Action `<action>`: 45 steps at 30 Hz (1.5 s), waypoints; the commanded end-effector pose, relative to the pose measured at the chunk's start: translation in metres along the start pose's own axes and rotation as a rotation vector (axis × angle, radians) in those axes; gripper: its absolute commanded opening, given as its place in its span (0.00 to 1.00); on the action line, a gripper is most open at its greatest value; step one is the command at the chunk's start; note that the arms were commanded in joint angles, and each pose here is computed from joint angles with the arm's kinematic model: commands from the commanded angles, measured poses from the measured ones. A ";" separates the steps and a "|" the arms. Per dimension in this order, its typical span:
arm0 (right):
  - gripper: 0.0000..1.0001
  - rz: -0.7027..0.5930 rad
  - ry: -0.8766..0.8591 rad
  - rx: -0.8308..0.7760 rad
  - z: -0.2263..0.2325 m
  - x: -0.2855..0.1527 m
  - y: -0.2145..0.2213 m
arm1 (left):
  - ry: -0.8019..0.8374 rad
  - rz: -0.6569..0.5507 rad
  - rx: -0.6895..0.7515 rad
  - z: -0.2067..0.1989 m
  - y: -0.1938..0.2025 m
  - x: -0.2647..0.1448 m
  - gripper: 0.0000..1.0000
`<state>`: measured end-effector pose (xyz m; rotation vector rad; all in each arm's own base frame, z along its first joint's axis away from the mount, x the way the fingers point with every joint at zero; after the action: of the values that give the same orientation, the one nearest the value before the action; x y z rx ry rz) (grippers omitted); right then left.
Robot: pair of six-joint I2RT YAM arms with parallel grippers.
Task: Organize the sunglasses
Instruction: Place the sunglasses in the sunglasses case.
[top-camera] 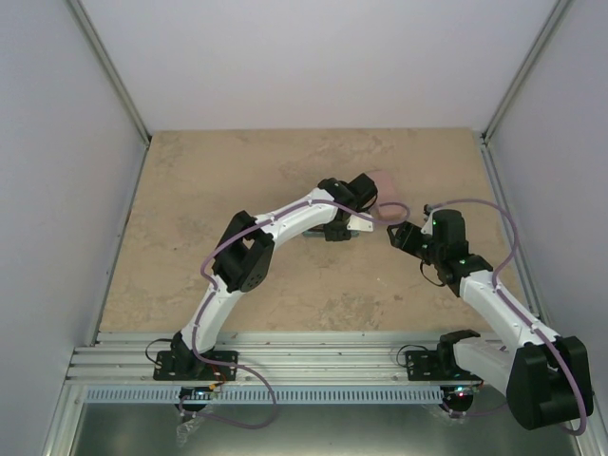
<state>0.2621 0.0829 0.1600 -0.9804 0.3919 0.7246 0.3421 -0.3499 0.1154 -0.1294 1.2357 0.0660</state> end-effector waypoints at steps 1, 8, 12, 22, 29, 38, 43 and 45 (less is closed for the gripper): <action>0.69 -0.007 -0.007 0.008 -0.001 0.001 0.000 | 0.017 0.015 0.026 -0.007 0.001 0.005 0.00; 0.69 -0.008 -0.007 0.009 -0.001 0.000 0.000 | 0.019 0.024 0.003 -0.006 -0.002 0.009 0.03; 0.69 -0.007 -0.008 0.009 -0.001 0.000 0.000 | 0.012 0.037 0.006 -0.006 -0.001 0.012 0.04; 0.69 -0.002 -0.017 0.008 0.000 0.000 0.001 | 0.002 0.013 -0.035 0.000 -0.008 0.005 0.19; 0.69 -0.002 -0.030 0.005 0.002 -0.001 0.000 | -0.036 0.000 -0.059 0.010 -0.009 -0.002 0.24; 0.69 0.000 -0.037 0.004 0.003 0.000 0.001 | -0.091 0.016 -0.094 0.025 -0.004 -0.004 0.26; 0.69 0.001 -0.039 0.004 0.002 0.000 0.001 | -0.102 0.002 -0.120 0.033 -0.004 -0.008 0.31; 0.69 0.000 -0.039 0.004 0.002 0.001 0.002 | -0.101 -0.012 -0.135 0.035 -0.005 -0.011 0.34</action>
<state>0.2616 0.0858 0.1613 -0.9682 0.3741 0.7438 0.3645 -0.3486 0.1249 -0.2006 1.1607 0.1371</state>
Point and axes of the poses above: each gripper's point midway between its finger pads, its own x axis out along the fingers, its own z axis along the line the jaws close on, y = z × x, the point moved 6 cm from there along -x, back along the fingers, and after that the axes turned 5 degrees about -x, right-handed, at the moved point
